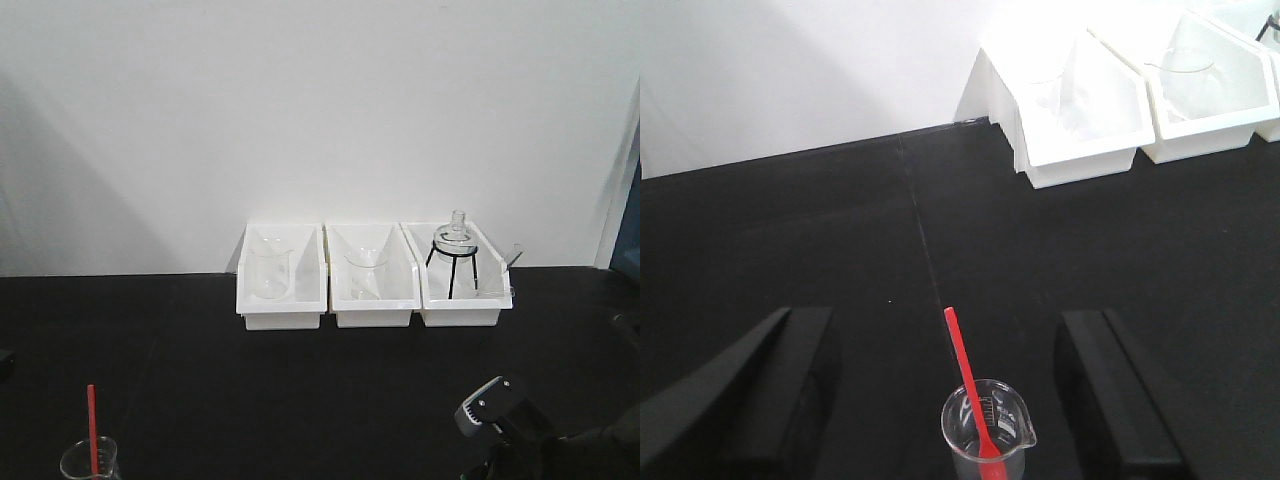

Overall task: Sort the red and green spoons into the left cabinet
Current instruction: 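Grasp the green spoon in its beaker with the right gripper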

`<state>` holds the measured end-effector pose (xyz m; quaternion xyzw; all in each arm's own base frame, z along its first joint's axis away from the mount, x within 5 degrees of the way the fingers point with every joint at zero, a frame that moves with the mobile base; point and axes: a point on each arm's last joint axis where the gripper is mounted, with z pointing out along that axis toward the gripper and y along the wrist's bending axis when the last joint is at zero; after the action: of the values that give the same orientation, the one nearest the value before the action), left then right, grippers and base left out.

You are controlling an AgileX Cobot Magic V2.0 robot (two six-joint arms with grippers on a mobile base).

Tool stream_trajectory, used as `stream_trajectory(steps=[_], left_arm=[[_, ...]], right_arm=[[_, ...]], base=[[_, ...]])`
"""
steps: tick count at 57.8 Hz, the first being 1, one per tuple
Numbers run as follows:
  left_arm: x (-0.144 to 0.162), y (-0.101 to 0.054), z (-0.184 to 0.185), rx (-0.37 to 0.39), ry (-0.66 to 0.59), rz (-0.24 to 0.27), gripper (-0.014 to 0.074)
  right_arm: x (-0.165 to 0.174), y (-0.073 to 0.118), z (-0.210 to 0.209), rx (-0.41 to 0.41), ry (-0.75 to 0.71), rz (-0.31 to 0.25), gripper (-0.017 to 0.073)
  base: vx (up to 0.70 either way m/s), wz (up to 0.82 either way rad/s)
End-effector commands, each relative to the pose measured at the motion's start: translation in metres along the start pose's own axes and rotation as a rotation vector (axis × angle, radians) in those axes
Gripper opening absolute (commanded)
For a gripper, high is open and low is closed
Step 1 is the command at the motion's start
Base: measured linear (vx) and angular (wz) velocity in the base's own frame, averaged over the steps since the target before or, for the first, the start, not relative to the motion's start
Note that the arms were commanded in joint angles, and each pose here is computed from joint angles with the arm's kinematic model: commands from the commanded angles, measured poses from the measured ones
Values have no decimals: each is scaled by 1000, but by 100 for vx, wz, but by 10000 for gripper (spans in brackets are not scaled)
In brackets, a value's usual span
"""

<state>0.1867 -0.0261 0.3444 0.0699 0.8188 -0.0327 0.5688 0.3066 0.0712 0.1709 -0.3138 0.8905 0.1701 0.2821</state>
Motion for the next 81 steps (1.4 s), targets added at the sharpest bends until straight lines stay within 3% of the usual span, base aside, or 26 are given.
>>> stream_trajectory(steps=[1, 18, 27, 38, 57, 75, 81], left_arm=[[-20, 0, -7, -1, -115, -12, 582], [-20, 0, -7, -1, -113, -12, 582], [-20, 0, -7, -1, -113, -12, 582], [-20, 0, -7, -1, -113, -12, 582], [-20, 0, -7, -1, -113, -12, 582], [-19, 0, -7, -1, -110, -12, 582], [-19, 0, -7, 0, -105, -15, 582]], right_arm=[[-14, -2, -10, 33, -63, -4, 482], [-13, -5, -7, 56, -58, 7, 394], [-13, -5, -7, 56, -58, 11, 248], [-12, -6, -7, 57, -51, -5, -9], [-19, -1, -20, 67, -89, -24, -7], [-47, 24, -90, 151, -293, -110, -4], [-52, 37, -118, 177, -376, -107, -4]], base=[[0, 0], [0, 0], [0, 0], [0, 0], [0, 0], [0, 0], [0, 0]])
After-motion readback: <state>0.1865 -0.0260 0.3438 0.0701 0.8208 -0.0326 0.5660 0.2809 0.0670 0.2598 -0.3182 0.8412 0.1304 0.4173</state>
